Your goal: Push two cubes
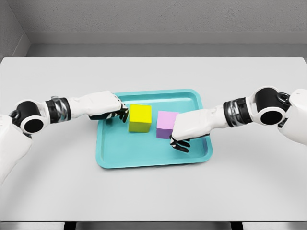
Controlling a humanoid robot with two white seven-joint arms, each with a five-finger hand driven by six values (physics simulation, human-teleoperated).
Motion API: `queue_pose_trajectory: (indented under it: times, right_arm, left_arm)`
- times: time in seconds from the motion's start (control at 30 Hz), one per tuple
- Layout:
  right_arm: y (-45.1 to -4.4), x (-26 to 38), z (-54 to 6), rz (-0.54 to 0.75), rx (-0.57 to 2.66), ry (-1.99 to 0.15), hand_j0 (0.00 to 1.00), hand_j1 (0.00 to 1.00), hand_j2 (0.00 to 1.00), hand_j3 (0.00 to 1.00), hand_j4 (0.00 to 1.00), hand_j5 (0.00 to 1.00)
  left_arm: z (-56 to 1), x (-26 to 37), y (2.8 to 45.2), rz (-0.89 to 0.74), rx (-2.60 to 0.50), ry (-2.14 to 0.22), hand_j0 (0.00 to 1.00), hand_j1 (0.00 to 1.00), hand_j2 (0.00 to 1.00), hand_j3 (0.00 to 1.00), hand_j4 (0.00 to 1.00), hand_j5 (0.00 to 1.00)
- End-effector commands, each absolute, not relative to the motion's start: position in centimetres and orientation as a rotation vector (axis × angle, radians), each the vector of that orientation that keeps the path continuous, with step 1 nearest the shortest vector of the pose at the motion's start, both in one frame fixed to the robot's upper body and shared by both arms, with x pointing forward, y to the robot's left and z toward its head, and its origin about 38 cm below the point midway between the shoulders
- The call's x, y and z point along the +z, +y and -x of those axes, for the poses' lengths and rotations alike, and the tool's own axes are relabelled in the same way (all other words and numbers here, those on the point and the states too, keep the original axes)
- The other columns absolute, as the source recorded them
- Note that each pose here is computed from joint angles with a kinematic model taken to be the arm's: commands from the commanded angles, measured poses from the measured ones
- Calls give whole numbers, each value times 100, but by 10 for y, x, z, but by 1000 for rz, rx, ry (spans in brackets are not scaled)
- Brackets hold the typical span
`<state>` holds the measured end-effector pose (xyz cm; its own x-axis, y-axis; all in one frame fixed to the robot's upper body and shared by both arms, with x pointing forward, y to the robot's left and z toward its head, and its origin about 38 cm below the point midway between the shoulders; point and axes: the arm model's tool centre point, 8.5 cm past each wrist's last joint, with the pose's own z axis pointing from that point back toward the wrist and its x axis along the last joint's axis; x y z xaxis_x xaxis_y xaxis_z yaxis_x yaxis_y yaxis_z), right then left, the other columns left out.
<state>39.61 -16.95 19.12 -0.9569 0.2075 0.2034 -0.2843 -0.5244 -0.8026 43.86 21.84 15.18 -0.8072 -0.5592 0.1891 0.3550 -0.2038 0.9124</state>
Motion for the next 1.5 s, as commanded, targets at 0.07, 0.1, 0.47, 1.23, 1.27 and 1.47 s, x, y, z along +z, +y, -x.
queue_pose_trajectory:
  times: [0.07, 0.1, 0.47, 1.23, 1.27, 1.47]
  right_arm:
    - [-170, 190, -400, -118, 2503, -1346, 11, 11, 11, 11, 11, 11]
    - [-170, 190, -400, -118, 2503, -1346, 11, 11, 11, 11, 11, 11]
    - [-168, 184, -408, -117, 2481, -1335, 11, 11, 11, 11, 11, 11]
    - [-205, 203, -418, -1, 2467, -1286, 12, 12, 12, 12, 12, 12]
    - [-208, 202, -420, 5, 2457, -1276, 12, 12, 12, 12, 12, 12]
    - [-206, 192, -416, -19, 2480, -1245, 12, 12, 12, 12, 12, 12]
  left_arm:
    - [-438, 151, 217, -237, -2047, -1482, 36, 36, 36, 36, 36, 36]
    - [-438, 151, 217, -238, -2049, -1480, 36, 36, 36, 36, 36, 36]
    - [-442, 157, 207, -241, -2091, -1483, 36, 36, 36, 36, 36, 36]
    - [-440, 155, 199, -212, -2090, -1498, 35, 35, 35, 35, 35, 35]
    - [-440, 155, 201, -213, -2090, -1496, 35, 35, 35, 35, 35, 35]
    - [-447, 159, 218, -240, -2069, -1467, 35, 35, 35, 35, 35, 35]
